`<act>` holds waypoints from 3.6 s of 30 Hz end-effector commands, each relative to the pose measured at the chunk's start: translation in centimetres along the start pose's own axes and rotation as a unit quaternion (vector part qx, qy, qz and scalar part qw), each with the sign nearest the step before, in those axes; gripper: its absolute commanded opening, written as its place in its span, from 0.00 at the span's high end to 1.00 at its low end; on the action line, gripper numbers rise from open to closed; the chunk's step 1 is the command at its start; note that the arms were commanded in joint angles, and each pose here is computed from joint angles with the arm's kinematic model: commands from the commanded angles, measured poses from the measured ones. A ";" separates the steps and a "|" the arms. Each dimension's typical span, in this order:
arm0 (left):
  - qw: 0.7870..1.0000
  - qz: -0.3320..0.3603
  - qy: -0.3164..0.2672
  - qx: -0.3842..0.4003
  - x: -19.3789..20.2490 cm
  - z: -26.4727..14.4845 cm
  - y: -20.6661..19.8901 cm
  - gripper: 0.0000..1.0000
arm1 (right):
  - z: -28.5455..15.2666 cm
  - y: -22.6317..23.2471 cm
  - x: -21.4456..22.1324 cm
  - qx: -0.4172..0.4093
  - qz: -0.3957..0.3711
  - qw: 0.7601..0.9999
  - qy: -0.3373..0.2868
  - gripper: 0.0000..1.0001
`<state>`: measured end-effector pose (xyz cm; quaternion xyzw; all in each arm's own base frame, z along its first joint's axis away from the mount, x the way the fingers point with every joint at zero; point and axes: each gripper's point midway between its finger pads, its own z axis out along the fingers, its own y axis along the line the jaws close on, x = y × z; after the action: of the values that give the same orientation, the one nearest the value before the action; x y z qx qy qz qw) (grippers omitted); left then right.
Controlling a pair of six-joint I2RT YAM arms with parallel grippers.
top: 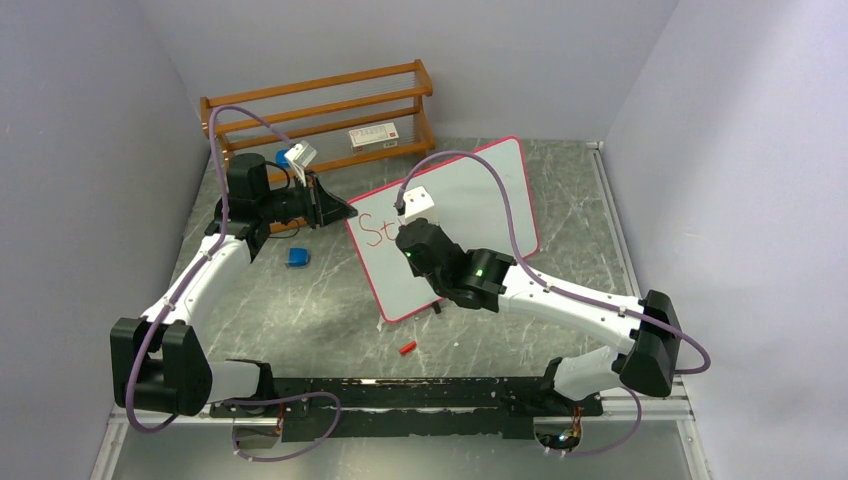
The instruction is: Write a sentence on the whiteboard
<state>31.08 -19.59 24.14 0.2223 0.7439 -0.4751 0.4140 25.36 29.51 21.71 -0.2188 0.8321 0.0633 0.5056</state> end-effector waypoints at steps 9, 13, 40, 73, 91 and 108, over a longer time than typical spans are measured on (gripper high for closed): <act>0.999 -0.007 0.033 0.005 2.2 0.7 0.1 0.95 | 0.2 -0.3 -2.5 0.007 0.009 0.999 -0.040 1.00; 0.999 -0.006 0.033 0.005 2.2 0.7 0.2 0.95 | 0.2 -0.2 -3.1 0.007 0.010 0.999 -0.048 1.00; 0.999 -0.008 0.034 0.005 2.2 0.7 0.2 0.95 | 0.6 -1.8 -3.9 0.033 0.018 0.997 -0.060 1.00; 0.999 -0.007 0.034 0.002 2.2 0.7 0.3 0.95 | -0.6 -3.2 -2.7 0.024 0.043 0.998 -0.046 1.00; 0.999 -0.008 0.035 0.006 2.3 0.8 0.2 0.95 | 0.5 -2.9 -3.3 0.022 0.045 0.997 -0.052 1.00; 0.999 -0.008 0.035 0.006 2.2 0.8 0.2 0.95 | 0.9 -2.2 -2.4 0.004 0.038 0.999 -0.034 1.00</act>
<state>31.12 -19.62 24.13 0.2229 0.7437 -0.4762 0.4129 27.94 28.24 23.94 -0.1794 0.8191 0.0786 0.5391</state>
